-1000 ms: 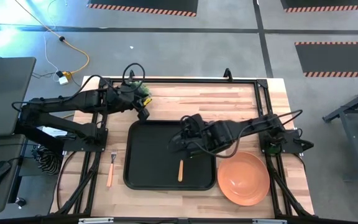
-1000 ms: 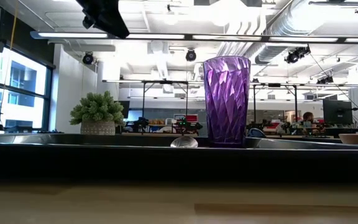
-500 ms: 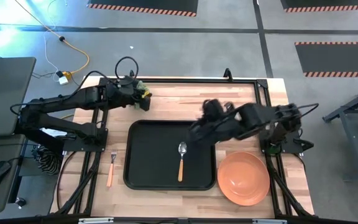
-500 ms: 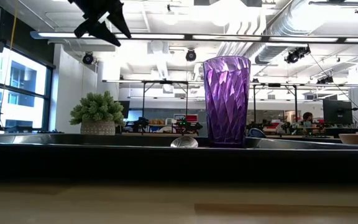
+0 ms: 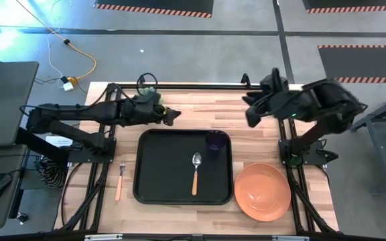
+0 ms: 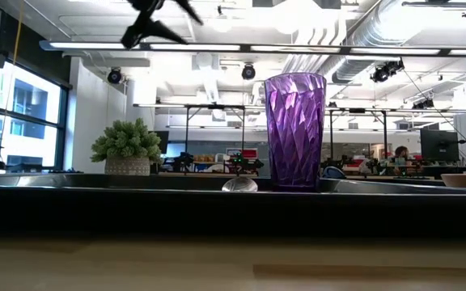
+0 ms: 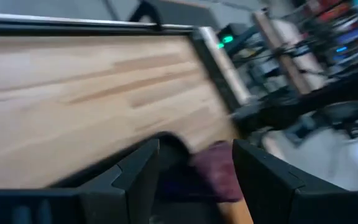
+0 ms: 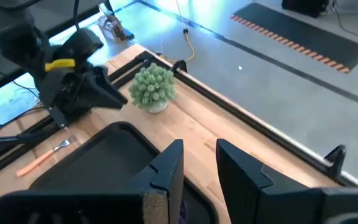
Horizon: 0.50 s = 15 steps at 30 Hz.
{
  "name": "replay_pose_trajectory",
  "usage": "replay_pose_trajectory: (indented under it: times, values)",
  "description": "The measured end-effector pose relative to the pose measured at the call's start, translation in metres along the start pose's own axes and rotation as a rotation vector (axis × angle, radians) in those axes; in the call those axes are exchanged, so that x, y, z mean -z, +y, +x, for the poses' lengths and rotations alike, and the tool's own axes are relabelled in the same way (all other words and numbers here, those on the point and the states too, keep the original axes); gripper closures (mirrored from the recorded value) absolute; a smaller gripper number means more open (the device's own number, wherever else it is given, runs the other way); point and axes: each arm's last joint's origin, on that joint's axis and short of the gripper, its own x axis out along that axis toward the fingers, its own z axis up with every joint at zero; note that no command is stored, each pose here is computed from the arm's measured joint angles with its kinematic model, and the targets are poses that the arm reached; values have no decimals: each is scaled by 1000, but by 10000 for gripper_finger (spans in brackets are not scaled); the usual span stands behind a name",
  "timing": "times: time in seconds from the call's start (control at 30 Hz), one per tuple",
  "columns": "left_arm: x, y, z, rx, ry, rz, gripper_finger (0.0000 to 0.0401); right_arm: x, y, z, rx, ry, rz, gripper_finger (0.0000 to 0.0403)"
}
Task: Pick and place plate/cup/fork/spoon on tray
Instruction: Put the orange yellow on the left side of the black tray
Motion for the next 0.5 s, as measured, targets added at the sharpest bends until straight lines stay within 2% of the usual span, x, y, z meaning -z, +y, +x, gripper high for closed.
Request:
replay_pose_trajectory:
  times: [0.17,0.33,0.5]
  values:
    - [9,-15,8,92,-11,-42,210,-3,-15,-14,-23,-25,-25,316]
    - [16,-23,8,145,-2,-85,210,-3,-17,-17,-40,-19,-70,316]
    - [18,-37,2,255,-26,-117,211,-3,-17,-17,-40,-20,-137,316]
